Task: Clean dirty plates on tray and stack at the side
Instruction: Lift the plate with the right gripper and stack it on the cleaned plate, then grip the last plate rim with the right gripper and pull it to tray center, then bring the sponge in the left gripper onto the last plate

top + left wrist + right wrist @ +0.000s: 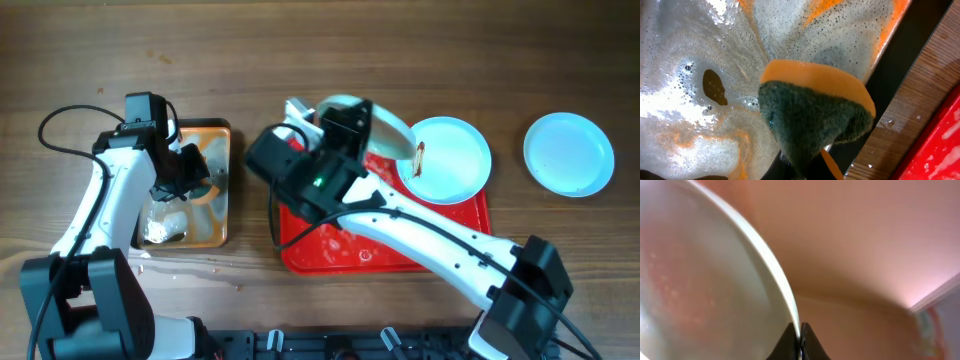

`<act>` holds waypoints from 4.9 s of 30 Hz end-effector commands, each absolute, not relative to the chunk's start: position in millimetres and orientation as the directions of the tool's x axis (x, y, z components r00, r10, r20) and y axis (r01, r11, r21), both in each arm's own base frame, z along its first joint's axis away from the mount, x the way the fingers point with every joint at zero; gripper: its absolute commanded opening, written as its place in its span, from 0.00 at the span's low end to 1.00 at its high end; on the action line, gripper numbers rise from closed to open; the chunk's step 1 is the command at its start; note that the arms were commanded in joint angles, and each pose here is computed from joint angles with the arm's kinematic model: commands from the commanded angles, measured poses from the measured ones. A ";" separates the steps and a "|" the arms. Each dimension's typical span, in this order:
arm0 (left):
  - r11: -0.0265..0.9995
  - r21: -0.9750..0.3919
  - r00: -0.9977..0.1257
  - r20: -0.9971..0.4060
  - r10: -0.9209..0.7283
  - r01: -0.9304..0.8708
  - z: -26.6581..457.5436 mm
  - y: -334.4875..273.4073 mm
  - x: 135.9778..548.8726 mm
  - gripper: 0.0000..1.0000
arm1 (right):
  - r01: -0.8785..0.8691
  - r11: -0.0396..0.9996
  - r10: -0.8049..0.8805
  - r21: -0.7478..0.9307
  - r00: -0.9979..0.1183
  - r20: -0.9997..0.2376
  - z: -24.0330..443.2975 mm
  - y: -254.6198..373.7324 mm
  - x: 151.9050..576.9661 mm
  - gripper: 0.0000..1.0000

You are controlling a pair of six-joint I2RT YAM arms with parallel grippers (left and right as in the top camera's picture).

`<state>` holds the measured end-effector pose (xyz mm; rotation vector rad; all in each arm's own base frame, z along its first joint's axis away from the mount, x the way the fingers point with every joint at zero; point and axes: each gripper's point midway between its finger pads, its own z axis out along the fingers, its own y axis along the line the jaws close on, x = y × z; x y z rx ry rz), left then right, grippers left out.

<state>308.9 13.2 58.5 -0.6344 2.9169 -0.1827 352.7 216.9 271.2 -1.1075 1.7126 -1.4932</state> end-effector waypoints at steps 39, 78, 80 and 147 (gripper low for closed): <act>0.899 -0.162 -0.896 -0.121 -0.428 -0.407 56.7 13.7 310.3 0.04 | 0.957 0.277 0.960 0.086 -0.272 -0.066 65.9 -260.1 229.9 0.05; 0.915 -0.139 -0.903 -0.163 -0.398 -0.378 57.4 19.6 317.0 0.04 | 0.461 0.815 0.538 0.350 -0.827 -0.163 149.8 -63.4 362.9 1.00; 0.916 -0.141 -0.902 -0.171 -0.397 -0.377 57.8 19.8 319.0 0.04 | 0.553 0.762 0.591 0.336 -0.806 -0.015 112.5 -45.4 338.0 1.00; 0.941 -0.045 -0.916 -0.218 -0.338 -0.336 54.0 37.8 338.8 0.04 | 0.351 0.859 0.328 0.373 -0.936 0.127 -28.4 63.3 241.9 0.04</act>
